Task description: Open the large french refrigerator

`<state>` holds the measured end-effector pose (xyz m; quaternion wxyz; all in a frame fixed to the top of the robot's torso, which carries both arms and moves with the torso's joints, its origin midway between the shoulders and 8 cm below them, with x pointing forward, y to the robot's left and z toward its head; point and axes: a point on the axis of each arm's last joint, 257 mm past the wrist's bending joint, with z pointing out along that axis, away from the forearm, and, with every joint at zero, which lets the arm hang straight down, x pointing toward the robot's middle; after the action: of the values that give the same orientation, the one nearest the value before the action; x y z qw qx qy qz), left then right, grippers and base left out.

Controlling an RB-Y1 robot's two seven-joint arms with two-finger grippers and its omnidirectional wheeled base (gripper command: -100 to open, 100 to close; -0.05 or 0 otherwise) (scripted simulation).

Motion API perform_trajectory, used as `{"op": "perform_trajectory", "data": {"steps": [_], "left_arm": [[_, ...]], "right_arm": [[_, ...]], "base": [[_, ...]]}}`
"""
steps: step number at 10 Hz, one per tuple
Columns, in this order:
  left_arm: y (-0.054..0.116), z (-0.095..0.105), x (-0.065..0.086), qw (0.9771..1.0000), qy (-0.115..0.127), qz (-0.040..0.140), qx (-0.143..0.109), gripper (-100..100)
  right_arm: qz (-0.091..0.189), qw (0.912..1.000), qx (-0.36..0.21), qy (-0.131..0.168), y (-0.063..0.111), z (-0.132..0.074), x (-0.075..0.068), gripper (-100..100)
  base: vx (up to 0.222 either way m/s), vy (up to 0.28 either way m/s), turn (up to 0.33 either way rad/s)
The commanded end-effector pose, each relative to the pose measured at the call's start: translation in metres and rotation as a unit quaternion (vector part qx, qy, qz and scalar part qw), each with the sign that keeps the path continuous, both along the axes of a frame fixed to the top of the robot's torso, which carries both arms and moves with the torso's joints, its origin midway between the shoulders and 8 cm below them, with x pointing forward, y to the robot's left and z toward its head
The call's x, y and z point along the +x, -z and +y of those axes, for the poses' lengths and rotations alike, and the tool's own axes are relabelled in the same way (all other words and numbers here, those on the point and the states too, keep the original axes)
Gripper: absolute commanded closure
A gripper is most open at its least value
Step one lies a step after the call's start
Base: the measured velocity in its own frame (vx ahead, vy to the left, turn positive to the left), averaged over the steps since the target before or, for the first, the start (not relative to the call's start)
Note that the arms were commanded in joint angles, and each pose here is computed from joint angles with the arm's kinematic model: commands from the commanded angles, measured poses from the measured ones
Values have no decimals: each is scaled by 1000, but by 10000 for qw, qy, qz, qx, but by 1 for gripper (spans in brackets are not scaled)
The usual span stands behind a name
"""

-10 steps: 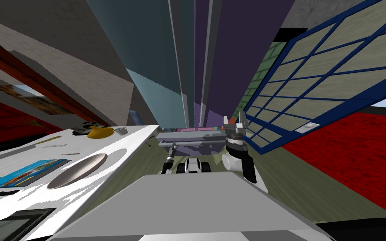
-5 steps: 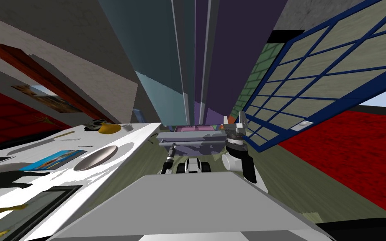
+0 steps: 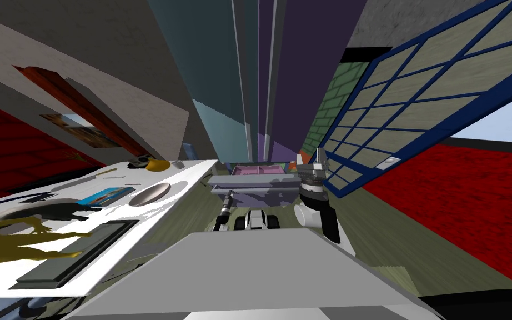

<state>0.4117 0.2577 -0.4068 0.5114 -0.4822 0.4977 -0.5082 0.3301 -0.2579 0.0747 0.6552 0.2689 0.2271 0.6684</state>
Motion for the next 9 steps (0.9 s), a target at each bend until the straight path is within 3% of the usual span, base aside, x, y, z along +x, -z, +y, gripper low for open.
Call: {"op": "perform_trajectory", "data": {"steps": [1,4,6,9], "left_arm": [[-8,-12,27,10000,8,-6,-1,-100],[-24,-32,65,10000,45,-9,-7,-100],[-24,-32,65,10000,45,-9,-7,-100],[-35,-47,89,10000,88,-7,-12,-100]], "right_arm": [[1,10000,0,0,0,0,0,0],[1,10000,-1,1,0,0,0,0],[1,10000,-1,1,0,0,0,0],[1,10000,0,1,0,0,0,0]], "base": [[-83,42,24],[-98,51,36],[-40,30,-6],[-52,25,22]]}}
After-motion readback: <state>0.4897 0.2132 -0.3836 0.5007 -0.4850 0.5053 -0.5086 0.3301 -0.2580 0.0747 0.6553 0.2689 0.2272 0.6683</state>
